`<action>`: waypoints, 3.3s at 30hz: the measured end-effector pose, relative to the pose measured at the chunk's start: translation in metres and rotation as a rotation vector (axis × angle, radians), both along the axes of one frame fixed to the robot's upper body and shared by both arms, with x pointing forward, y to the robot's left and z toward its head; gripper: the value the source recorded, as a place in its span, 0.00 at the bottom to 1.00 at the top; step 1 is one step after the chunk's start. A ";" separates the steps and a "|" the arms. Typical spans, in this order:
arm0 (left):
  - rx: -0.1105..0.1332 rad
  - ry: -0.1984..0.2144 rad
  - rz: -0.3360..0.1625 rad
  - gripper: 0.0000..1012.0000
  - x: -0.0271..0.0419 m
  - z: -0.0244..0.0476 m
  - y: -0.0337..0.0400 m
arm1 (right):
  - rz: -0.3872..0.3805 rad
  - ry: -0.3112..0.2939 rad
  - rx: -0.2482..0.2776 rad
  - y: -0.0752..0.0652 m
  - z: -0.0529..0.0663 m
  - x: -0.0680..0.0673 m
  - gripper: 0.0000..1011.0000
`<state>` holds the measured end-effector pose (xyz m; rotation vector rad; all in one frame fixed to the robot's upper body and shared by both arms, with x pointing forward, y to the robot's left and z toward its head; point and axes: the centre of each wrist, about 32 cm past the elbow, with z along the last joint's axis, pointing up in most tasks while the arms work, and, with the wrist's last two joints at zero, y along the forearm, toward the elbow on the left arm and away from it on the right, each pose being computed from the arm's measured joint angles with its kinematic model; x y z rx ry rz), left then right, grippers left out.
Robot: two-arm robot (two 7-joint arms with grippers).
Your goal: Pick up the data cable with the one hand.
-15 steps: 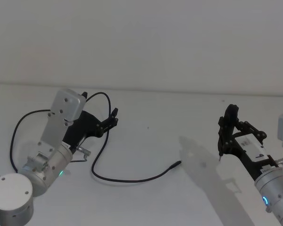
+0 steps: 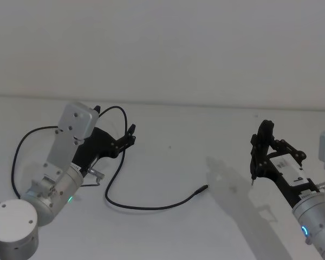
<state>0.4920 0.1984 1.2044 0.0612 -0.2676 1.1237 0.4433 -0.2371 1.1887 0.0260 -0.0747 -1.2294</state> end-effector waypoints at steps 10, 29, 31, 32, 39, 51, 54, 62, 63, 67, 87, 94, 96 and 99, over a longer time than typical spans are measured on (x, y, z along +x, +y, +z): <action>0.000 0.000 0.000 0.99 0.0000 0.0000 0.0000 | 0.000 0.000 0.000 0.000 0.000 0.000 0.27; 0.068 0.010 -0.100 0.99 -0.0044 0.0053 -0.0015 | 0.000 0.000 0.000 0.000 0.000 0.000 0.27; 0.093 0.014 -0.128 0.99 -0.0054 0.0074 -0.0010 | 0.000 0.000 0.000 0.000 0.000 0.000 0.27; 0.100 0.015 -0.136 0.99 -0.0056 0.0078 -0.0008 | 0.000 0.000 0.000 0.000 0.000 0.000 0.27; 0.186 0.028 -0.216 0.99 -0.0085 0.0158 0.0011 | 0.000 0.000 0.000 0.000 0.000 0.000 0.27; 0.363 0.066 -0.356 0.99 -0.0128 0.0350 0.0044 | 0.000 0.000 0.000 0.000 0.000 0.000 0.27; 0.409 0.086 -0.398 0.99 -0.0135 0.0411 0.0044 | 0.000 0.000 0.000 0.000 0.000 0.000 0.27; 0.496 0.152 -0.496 0.99 -0.0146 0.0566 0.0020 | 0.000 0.000 0.000 0.000 0.000 0.000 0.27; 0.496 0.152 -0.496 0.99 -0.0146 0.0566 0.0020 | 0.000 0.000 0.000 0.000 0.000 0.000 0.27; 0.522 0.193 -0.529 0.99 -0.0147 0.0621 -0.0009 | 0.000 0.000 0.000 0.000 0.000 0.000 0.27; 0.569 0.262 -0.510 0.99 -0.0078 0.0567 -0.0180 | 0.000 0.000 0.000 0.000 0.000 0.000 0.27; 0.587 0.271 -0.482 0.99 -0.0044 0.0500 -0.0245 | 0.000 0.000 0.000 0.000 0.000 0.000 0.27; 0.592 0.275 -0.474 0.99 -0.0034 0.0481 -0.0265 | 0.000 0.000 0.000 0.000 0.000 0.000 0.27; 0.597 0.279 -0.467 0.99 -0.0024 0.0460 -0.0289 | 0.000 0.000 0.000 0.000 0.000 0.000 0.27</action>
